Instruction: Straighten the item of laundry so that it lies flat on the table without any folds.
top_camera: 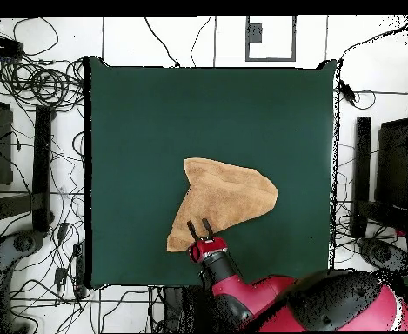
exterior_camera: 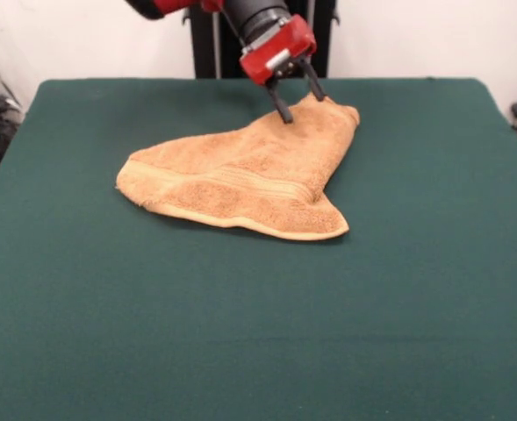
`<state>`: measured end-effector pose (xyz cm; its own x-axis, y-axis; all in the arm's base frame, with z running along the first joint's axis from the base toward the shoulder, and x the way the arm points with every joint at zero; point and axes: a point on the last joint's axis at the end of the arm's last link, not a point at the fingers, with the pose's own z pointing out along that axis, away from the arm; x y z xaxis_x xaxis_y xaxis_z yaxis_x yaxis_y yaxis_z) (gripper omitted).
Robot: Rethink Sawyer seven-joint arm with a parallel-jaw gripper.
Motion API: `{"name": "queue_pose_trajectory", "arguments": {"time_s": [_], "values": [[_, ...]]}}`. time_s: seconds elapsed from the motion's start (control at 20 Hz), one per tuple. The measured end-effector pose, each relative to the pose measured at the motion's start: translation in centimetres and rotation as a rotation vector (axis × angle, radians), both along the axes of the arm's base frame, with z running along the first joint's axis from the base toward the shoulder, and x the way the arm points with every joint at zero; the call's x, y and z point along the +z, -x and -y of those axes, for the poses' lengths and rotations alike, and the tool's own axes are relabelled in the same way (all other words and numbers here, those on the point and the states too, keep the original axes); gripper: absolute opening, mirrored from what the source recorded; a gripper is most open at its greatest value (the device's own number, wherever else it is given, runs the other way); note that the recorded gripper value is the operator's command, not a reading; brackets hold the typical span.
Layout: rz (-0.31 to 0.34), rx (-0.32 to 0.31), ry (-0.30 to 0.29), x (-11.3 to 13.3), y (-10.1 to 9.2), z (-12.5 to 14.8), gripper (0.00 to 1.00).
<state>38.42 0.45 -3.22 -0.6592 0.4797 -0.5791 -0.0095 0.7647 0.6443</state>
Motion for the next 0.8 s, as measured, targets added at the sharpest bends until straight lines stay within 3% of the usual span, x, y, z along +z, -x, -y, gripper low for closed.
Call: {"name": "queue_pose_trajectory", "arguments": {"time_s": [0.1,0.15,0.4,0.5,0.65,0.8], "values": [[-0.006,-0.031,-0.002,0.1,-0.6,-0.1,1.00],[-0.031,-0.095,0.003,0.1,-1.4,0.1,1.00],[-0.066,-0.188,0.015,0.4,-2.4,0.6,1.00],[-0.059,-0.181,0.022,0.8,-2.6,0.8,1.00],[-0.076,-0.121,0.033,0.8,-2.0,1.0,1.00],[-0.175,-0.029,0.080,-0.2,-0.3,1.5,1.00]]}}
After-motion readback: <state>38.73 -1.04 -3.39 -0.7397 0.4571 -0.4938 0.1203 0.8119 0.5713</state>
